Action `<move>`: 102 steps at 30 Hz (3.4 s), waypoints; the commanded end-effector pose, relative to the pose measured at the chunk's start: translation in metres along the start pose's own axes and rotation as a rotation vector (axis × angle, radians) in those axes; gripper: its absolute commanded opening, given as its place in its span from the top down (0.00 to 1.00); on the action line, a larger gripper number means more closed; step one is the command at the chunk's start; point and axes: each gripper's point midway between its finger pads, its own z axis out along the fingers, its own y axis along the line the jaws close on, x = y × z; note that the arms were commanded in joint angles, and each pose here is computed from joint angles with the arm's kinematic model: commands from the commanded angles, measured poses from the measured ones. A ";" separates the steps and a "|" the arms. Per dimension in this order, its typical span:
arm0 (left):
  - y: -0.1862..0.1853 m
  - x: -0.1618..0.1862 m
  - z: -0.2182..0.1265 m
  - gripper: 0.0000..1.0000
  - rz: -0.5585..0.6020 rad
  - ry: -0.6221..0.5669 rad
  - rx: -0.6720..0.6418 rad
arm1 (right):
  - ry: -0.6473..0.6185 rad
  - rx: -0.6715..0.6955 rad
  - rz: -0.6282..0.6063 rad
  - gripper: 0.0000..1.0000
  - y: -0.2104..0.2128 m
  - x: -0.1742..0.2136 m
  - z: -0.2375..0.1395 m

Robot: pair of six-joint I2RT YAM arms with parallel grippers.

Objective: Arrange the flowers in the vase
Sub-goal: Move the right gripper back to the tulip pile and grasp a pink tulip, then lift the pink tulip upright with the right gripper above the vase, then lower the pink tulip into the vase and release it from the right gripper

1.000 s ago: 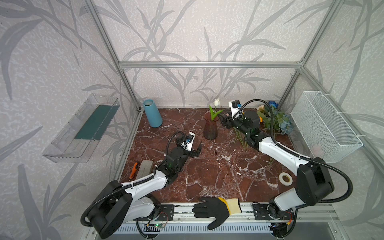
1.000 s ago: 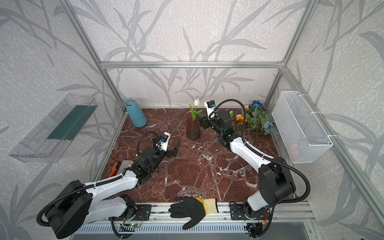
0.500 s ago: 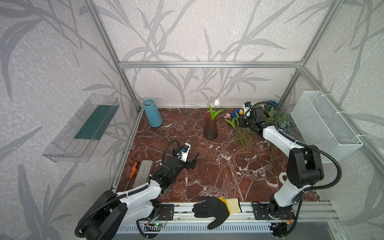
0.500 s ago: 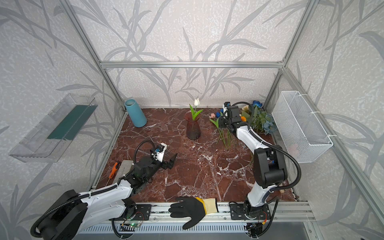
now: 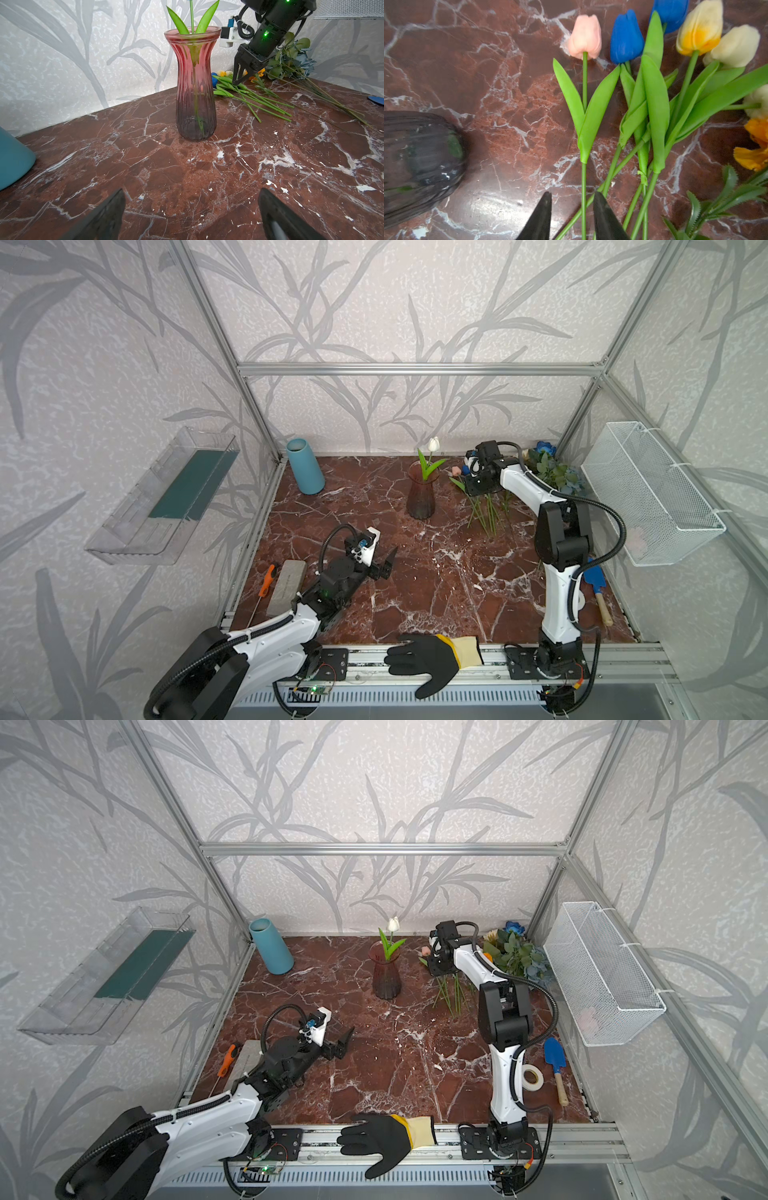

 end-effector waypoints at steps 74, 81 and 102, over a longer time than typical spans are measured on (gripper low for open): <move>-0.034 -0.027 -0.020 0.01 0.064 -0.146 0.173 | -1.284 -0.512 -0.274 1.00 0.184 -0.057 -0.412; -0.035 -0.026 -0.019 0.01 0.062 -0.141 0.178 | -1.360 -0.550 -0.310 1.00 0.211 -0.088 -0.408; -0.031 -0.025 -0.020 0.01 0.072 -0.135 0.154 | -1.200 -0.322 -0.207 1.00 0.202 -0.134 -0.242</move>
